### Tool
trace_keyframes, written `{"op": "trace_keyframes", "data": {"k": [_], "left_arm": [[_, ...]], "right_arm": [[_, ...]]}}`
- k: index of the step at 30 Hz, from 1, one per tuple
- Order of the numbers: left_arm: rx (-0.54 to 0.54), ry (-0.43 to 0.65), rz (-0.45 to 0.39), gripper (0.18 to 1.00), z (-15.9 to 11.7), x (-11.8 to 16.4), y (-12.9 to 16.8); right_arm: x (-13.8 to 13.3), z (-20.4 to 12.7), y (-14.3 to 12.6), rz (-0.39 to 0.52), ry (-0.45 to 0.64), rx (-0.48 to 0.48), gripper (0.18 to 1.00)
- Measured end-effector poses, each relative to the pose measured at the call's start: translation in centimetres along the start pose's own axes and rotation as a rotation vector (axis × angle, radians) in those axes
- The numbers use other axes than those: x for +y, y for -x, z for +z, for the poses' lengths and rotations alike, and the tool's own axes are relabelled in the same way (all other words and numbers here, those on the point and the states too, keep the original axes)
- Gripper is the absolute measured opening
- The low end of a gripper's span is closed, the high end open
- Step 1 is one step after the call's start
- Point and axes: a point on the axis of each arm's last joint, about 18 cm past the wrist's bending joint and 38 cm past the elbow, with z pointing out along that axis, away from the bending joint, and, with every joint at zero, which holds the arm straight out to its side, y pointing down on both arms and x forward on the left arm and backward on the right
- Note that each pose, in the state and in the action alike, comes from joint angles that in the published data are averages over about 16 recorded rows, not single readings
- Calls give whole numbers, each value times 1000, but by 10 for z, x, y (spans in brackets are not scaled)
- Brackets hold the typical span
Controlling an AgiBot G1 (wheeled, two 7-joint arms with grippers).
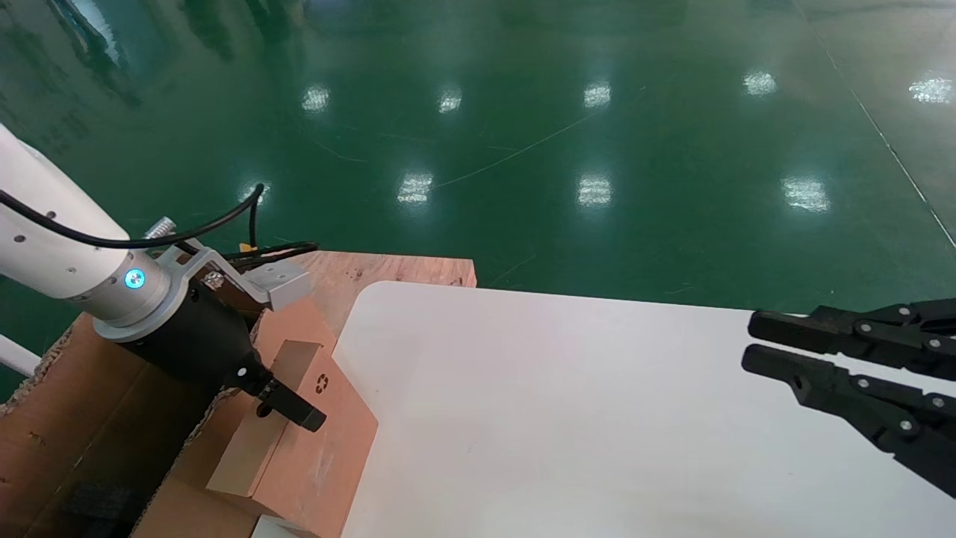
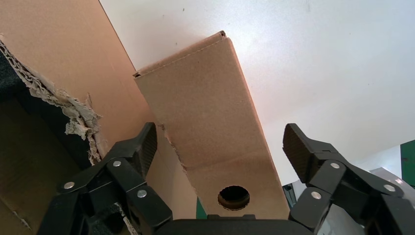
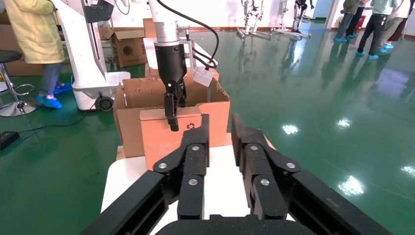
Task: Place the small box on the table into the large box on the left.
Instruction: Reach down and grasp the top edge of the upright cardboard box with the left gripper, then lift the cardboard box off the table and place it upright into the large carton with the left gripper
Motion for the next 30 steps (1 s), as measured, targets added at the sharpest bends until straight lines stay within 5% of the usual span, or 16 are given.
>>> {"op": "trace_keyframes", "data": {"k": [9, 19, 30], "left_arm": [[1, 1, -3, 878, 0, 0, 0], [3, -24, 2, 672, -5, -6, 0], [-37, -267, 98, 443, -58, -72, -1]], "right_arm": [[0, 0, 0, 0, 0, 0, 370], [0, 0, 0, 0, 0, 0, 598], [0, 0, 0, 0, 0, 0, 837]]}}
